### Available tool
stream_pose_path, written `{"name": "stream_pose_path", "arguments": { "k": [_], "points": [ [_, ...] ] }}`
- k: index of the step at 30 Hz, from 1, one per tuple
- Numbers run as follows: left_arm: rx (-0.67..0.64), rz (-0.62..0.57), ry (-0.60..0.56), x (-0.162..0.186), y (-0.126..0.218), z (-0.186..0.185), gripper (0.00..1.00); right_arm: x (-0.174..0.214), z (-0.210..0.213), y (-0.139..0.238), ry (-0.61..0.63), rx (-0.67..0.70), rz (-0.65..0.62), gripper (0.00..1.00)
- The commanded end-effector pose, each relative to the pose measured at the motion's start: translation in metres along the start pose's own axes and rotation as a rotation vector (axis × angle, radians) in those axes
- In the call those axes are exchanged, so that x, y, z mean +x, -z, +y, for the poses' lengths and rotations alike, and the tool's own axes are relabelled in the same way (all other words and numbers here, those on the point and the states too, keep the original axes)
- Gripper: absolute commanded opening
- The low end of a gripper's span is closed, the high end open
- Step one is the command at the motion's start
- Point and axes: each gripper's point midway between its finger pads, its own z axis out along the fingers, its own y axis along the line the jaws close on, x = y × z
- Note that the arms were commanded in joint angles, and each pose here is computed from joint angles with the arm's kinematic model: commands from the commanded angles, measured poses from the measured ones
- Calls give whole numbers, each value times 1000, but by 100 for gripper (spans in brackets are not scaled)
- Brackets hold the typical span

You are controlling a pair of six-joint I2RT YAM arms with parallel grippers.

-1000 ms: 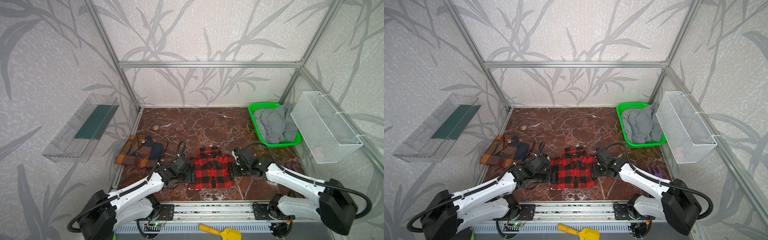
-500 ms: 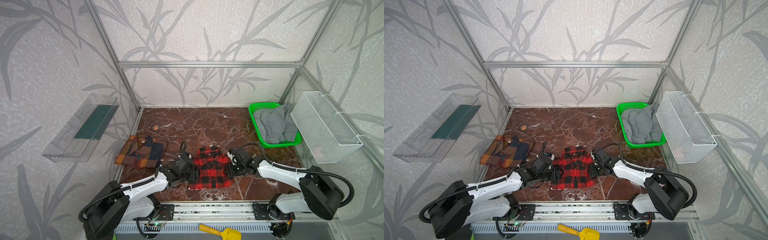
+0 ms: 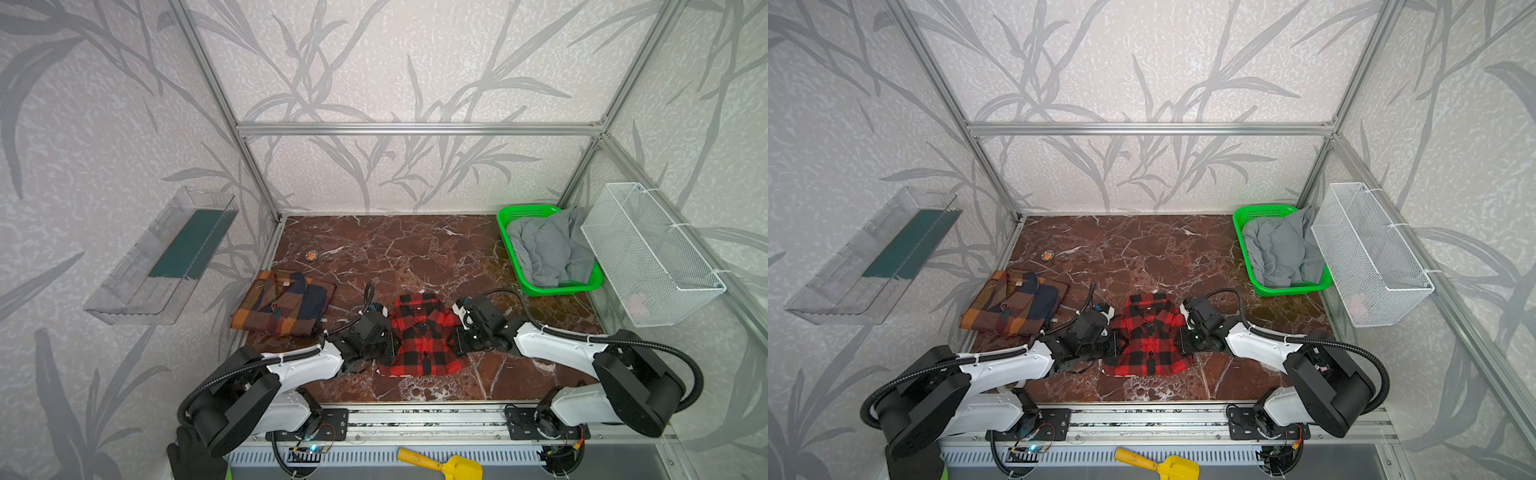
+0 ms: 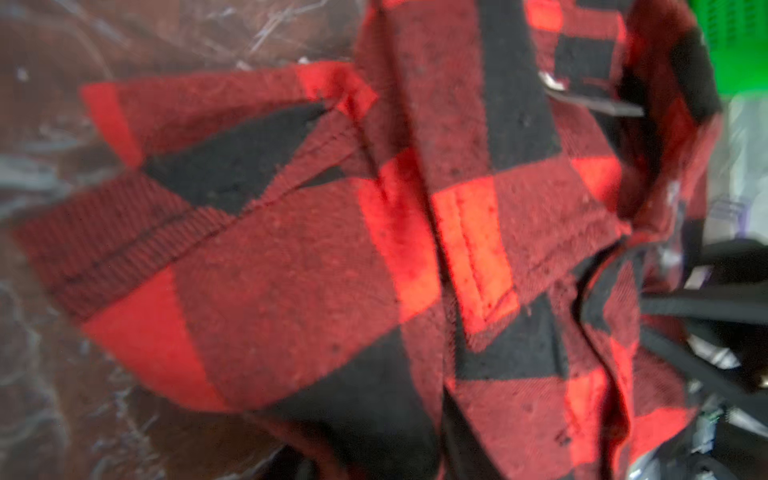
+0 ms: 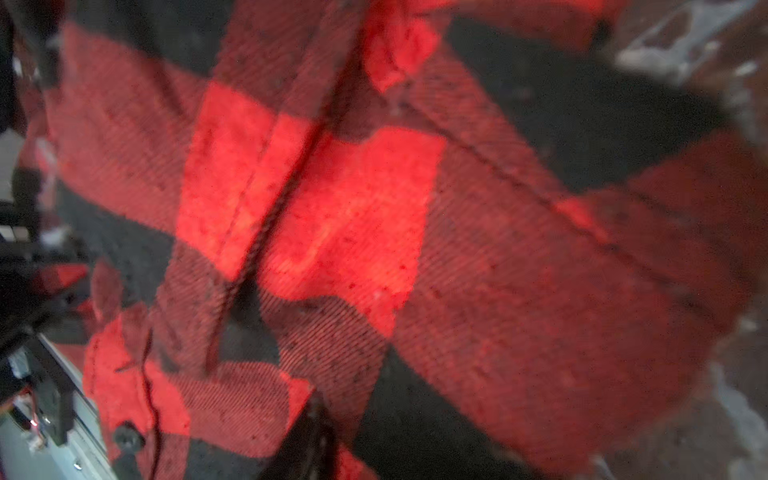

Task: Fold and stack the long sleeve shirts

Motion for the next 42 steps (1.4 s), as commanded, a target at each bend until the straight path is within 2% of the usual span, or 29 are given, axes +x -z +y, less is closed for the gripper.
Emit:
{"name": "stream_pose_path", "arguments": {
  "k": [1, 3, 5, 14, 20, 24, 30, 36, 42],
  "points": [
    [-126, 143, 28, 37, -3, 34, 21, 16, -3, -5, -31, -9, 53, 17],
    [-113, 127, 26, 28, -1, 25, 10, 14, 5, -4, -25, -31, 35, 7],
    [-121, 111, 29, 18, 2, 19, 0, 9, 16, -2, -3, -55, 8, 2],
    [-96, 42, 70, -32, 35, -3, 0, -31, 68, 23, 34, -137, -111, 0],
    [-60, -92, 60, -69, 82, -15, 0, -60, 112, 49, 80, -212, -193, 0],
    [-126, -156, 32, -97, 122, -13, 0, -76, 152, 62, 129, -259, -232, 0],
    [-287, -243, 13, -131, 180, 16, 0, -99, 218, 59, 183, -332, -276, 0],
    [-436, -382, 135, -164, 224, 65, 0, -121, 268, 38, 207, -362, -337, 0],
    [-592, -552, 303, -184, 269, 117, 0, -115, 328, -7, 246, -408, -302, 0]
  ]
}}
